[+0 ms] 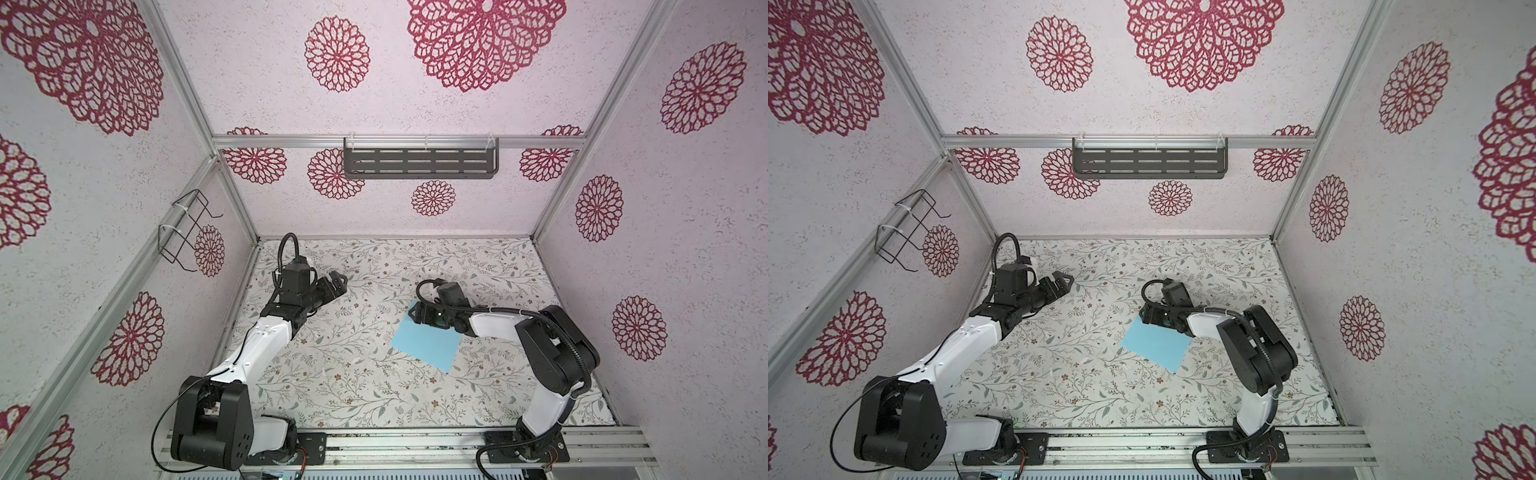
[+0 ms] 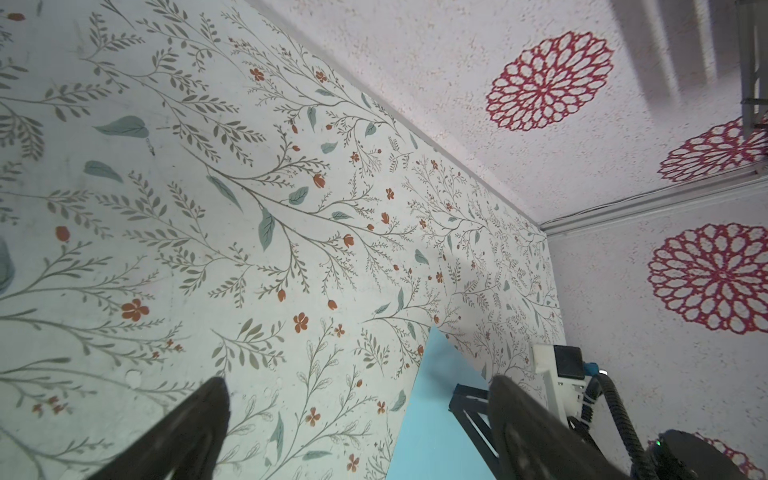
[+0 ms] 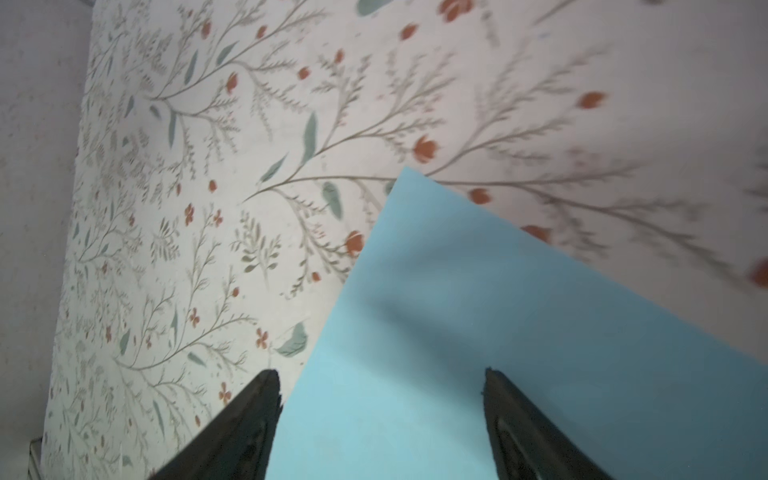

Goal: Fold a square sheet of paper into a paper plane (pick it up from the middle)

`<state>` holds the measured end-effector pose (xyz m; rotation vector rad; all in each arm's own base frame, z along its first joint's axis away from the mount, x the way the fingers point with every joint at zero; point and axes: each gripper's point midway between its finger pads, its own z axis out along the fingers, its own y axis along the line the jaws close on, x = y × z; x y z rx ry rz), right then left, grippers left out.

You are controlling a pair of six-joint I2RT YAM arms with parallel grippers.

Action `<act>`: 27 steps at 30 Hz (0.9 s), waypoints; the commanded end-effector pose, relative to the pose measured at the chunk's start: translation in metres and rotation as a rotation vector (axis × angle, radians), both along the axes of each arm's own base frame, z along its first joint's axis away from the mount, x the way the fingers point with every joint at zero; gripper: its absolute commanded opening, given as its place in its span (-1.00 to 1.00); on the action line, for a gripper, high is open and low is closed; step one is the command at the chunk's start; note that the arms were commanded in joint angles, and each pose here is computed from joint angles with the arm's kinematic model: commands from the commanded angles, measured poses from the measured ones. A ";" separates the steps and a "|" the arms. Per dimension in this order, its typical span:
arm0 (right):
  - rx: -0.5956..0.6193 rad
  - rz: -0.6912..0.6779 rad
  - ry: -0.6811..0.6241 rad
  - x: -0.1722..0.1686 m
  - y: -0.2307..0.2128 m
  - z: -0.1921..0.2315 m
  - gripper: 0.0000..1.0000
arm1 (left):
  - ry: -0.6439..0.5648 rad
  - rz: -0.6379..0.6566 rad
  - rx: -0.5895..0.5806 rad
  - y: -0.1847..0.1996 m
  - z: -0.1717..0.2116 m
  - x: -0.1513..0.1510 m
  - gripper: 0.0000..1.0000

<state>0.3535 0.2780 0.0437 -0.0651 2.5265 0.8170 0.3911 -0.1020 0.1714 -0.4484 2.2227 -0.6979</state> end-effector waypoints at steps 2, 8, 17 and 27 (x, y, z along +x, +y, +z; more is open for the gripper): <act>-0.040 0.208 0.128 -0.061 0.027 -0.026 0.57 | 0.041 -0.004 0.013 -0.003 -0.002 -0.007 1.00; 0.101 0.105 0.056 -0.045 0.037 0.042 0.58 | 0.137 -0.050 -0.032 -0.028 -0.020 -0.027 0.93; 0.066 -0.127 0.148 -0.066 -0.059 0.042 0.55 | 0.334 -0.304 -0.192 -0.141 -0.054 -0.066 0.63; -0.047 -0.097 0.290 -0.095 -0.102 0.013 0.40 | 0.505 -0.435 -0.231 -0.212 -0.100 -0.083 0.12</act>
